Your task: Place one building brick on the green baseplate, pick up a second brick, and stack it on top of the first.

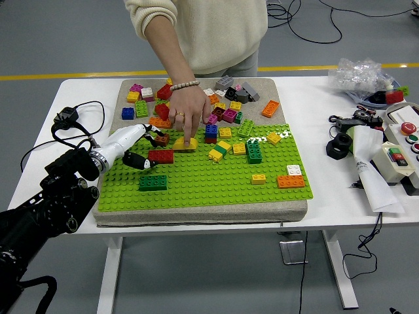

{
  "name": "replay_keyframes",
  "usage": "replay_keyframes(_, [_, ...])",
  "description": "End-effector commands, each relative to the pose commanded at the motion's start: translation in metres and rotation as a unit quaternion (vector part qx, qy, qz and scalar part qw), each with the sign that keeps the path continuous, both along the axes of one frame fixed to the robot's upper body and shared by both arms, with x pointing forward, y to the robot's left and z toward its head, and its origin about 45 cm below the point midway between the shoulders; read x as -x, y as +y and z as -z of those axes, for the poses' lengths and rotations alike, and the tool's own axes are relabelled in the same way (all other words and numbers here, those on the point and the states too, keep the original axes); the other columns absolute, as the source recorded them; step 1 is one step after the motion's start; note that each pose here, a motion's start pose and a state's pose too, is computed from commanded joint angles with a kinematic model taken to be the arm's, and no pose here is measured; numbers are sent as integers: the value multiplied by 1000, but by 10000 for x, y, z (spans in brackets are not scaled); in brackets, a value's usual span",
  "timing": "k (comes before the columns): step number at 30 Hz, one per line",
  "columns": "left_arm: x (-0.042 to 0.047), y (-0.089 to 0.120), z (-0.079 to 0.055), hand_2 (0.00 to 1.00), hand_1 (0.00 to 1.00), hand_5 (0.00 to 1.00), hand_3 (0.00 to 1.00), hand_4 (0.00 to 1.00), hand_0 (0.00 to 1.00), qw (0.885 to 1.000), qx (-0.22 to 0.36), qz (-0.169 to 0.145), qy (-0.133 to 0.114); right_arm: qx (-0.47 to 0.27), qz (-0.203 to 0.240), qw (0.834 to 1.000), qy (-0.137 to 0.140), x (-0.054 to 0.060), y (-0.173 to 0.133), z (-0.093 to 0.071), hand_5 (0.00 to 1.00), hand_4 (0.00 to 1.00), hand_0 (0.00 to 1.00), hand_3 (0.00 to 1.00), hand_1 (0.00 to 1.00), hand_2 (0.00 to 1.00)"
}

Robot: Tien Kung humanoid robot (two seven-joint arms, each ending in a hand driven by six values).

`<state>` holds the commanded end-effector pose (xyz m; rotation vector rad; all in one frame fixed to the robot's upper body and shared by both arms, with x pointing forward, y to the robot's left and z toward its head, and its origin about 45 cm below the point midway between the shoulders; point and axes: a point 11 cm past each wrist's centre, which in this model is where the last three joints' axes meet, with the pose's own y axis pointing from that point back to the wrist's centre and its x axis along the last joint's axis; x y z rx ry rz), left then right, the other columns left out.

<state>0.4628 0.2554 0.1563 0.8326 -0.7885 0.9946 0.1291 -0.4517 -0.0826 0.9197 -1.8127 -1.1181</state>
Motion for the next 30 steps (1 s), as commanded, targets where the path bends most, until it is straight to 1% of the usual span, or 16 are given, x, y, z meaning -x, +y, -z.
replay_keyframes(16, [-54,-44,46,614,745,54,741,838,825,1000,-18,6,8,-2,-3,1000,1,-21,21,2,636,918,789,753,736,782])
replay_keyframes(25, [-40,-76,123,617,754,51,740,832,840,999,-29,10,17,-3,-3,1000,1,-23,37,8,637,919,789,754,736,782])
replay_keyframes(30, [-31,-68,158,617,754,51,740,832,840,999,-30,7,21,-5,-4,1000,2,-15,45,13,637,919,789,754,736,782])
